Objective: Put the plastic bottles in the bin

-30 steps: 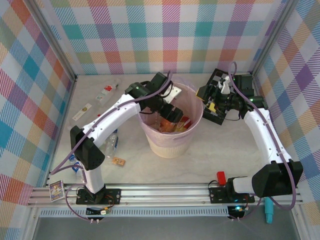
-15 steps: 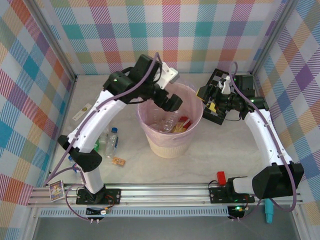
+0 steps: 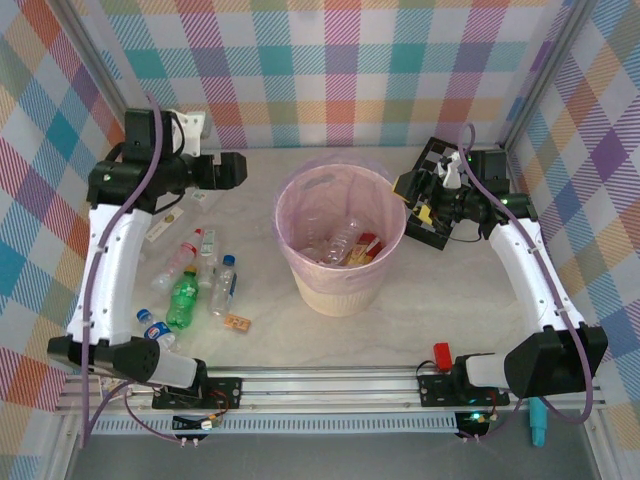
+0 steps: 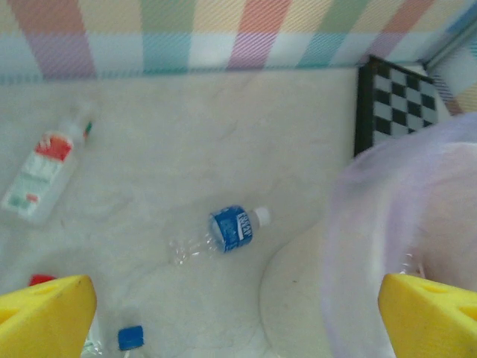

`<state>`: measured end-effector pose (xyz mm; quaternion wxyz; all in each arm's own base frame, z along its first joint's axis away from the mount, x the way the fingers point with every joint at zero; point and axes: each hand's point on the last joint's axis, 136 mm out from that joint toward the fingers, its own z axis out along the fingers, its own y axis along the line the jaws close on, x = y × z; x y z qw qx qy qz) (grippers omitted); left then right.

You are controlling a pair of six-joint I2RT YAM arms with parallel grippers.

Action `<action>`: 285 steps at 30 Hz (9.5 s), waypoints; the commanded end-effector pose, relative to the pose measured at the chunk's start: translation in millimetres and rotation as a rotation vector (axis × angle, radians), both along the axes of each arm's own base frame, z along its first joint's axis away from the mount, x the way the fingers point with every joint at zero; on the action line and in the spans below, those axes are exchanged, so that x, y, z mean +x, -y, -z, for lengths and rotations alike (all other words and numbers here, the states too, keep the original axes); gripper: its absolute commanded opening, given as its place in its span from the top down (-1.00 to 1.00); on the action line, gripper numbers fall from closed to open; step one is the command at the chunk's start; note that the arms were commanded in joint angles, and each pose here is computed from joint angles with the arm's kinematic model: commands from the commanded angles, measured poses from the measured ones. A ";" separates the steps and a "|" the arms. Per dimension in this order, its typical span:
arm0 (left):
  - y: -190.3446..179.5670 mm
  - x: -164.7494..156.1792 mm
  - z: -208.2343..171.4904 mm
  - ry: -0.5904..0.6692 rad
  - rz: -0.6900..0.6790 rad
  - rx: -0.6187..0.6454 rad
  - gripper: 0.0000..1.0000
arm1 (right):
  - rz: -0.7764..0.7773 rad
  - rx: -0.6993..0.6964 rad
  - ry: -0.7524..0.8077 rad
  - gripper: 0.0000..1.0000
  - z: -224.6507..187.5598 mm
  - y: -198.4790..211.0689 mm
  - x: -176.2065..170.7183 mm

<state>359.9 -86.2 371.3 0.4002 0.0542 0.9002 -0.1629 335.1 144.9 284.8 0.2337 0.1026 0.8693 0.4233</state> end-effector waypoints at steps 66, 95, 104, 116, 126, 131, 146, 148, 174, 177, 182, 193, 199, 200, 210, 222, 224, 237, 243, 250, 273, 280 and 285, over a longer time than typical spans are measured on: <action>59.3 64.5 334.8 -0.577 0.256 0.032 -0.19 | 0.020 -0.043 -0.072 -0.92 19.5 4.3 -5.1; 47.8 85.7 -9.5 0.163 0.128 -0.199 0.26 | 0.098 -0.056 -0.033 -0.91 9.9 12.7 9.4; 123.4 -8.1 -116.0 0.385 0.479 -0.394 0.36 | 0.105 -0.040 -0.021 -0.91 6.1 10.8 20.9; 224.3 -67.9 -27.1 0.115 0.728 -0.156 0.52 | 0.094 -0.028 0.004 -0.91 -3.1 8.9 21.7; 216.8 -59.1 76.9 -0.113 0.643 0.205 0.55 | 0.090 -0.046 0.013 -0.92 -4.7 10.4 19.2; 216.2 -56.4 114.4 -0.214 0.606 0.250 0.55 | 0.085 -0.038 0.010 -0.92 -2.9 9.1 20.9; 224.0 -57.0 165.0 -0.309 0.614 0.309 -0.70 | 0.089 -0.034 -0.014 -0.92 6.8 8.9 18.8; 224.7 -57.5 164.6 -0.309 0.620 0.307 -0.90 | 0.090 -0.034 -0.022 -0.92 9.6 8.9 17.8; 204.6 -72.6 20.7 -0.021 0.662 0.266 -1.00 | 0.043 -0.012 -0.014 -0.92 8.1 1.5 23.1; 190.7 -65.9 -1.1 0.035 0.616 0.256 -1.00 | 0.037 -0.012 -0.010 -0.92 6.1 0.7 23.6; 149.2 -40.1 -25.1 0.078 0.495 0.195 -1.00 | 0.023 0.004 -0.010 -0.91 6.0 -2.1 23.3; 20.0 64.5 9.3 0.054 0.105 0.091 -1.00 | 0.008 0.006 -0.003 -0.92 4.2 -3.5 19.2; -44.7 115.4 72.1 -0.047 -0.051 0.217 -1.00 | 0.008 0.004 -0.015 -0.92 9.1 -3.0 16.7; -53.9 123.0 84.5 -0.068 -0.071 0.227 -1.00 | 0.006 0.005 -0.018 -0.91 10.0 -3.5 16.2; -117.6 174.9 199.0 -0.258 -0.214 0.274 -1.00 | 0.012 -0.009 -0.036 -0.91 13.6 -1.5 13.9; -140.4 200.3 272.4 -0.371 -0.198 0.315 -1.00 | 0.022 -0.026 -0.058 -0.92 19.1 1.5 11.1; -141.9 202.1 279.1 -0.384 -0.196 0.320 -1.00 | 0.019 -0.027 -0.061 -0.92 19.9 1.1 10.4; -141.9 198.5 299.3 -0.443 -0.197 0.304 -0.71 | 0.014 -0.026 -0.061 -0.92 19.8 0.5 11.1; -141.5 196.6 296.3 -0.447 -0.200 0.299 -0.36 | 0.010 -0.017 -0.059 -0.92 17.8 -1.1 13.1; -134.4 196.1 261.5 -0.390 -0.197 0.257 -0.25 | 0.005 -0.014 -0.047 -0.91 13.0 -1.9 14.4; 21.7 60.9 -15.6 0.103 0.158 -0.181 -0.04 | 0.003 -0.008 -0.018 -0.92 4.4 -3.2 22.6; 106.8 -24.9 -50.3 0.158 0.397 -0.181 0.04 | 0.009 -0.010 -0.022 -0.91 7.5 -2.7 26.0; 142.7 -72.3 -41.6 0.106 0.513 -0.171 0.13 | 0.009 -0.015 -0.025 -0.92 10.6 -2.4 25.8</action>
